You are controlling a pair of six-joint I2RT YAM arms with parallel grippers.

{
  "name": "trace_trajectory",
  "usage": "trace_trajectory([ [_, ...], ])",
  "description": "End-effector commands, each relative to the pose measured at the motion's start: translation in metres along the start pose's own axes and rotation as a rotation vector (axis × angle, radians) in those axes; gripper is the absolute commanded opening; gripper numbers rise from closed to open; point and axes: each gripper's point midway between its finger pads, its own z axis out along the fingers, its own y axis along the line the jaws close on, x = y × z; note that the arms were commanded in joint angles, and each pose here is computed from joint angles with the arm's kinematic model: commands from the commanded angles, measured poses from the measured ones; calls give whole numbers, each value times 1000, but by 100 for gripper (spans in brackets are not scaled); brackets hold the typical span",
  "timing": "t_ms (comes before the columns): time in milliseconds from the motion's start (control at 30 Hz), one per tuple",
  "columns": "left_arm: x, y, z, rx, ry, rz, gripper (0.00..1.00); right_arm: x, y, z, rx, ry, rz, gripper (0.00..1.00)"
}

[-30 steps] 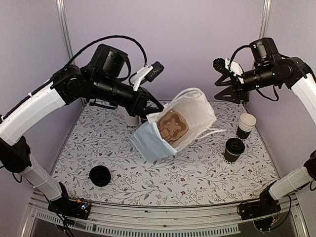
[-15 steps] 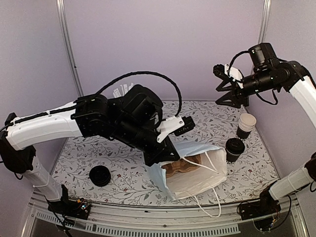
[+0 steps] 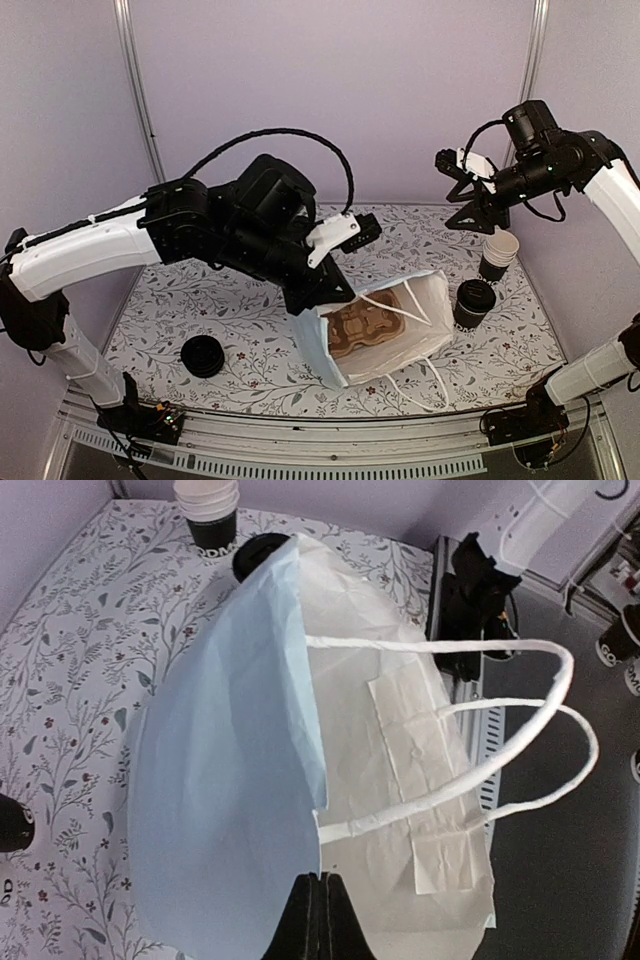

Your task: Pack the takeout coffee

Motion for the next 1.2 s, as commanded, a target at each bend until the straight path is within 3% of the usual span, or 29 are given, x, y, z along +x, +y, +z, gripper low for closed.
trace_trajectory([
  [0, -20, 50, -36, -86, -93, -37, 0, 55, -14, 5, -31, 154, 144, 62],
  [200, -28, 108, -46, -171, -182, -94, 0, 135, -4, 28, -123, 358, 248, 79],
  [333, -30, 134, -40, -137, -221, -165, 0, 172, 18, 38, -189, 471, 264, 88],
  [833, -13, 167, -38, -111, -247, -265, 0, 222, 25, 56, -223, 627, 297, 91],
  [1167, -20, 143, -39, 66, -274, -280, 0, 229, 24, 67, -232, 629, 303, 88],
])
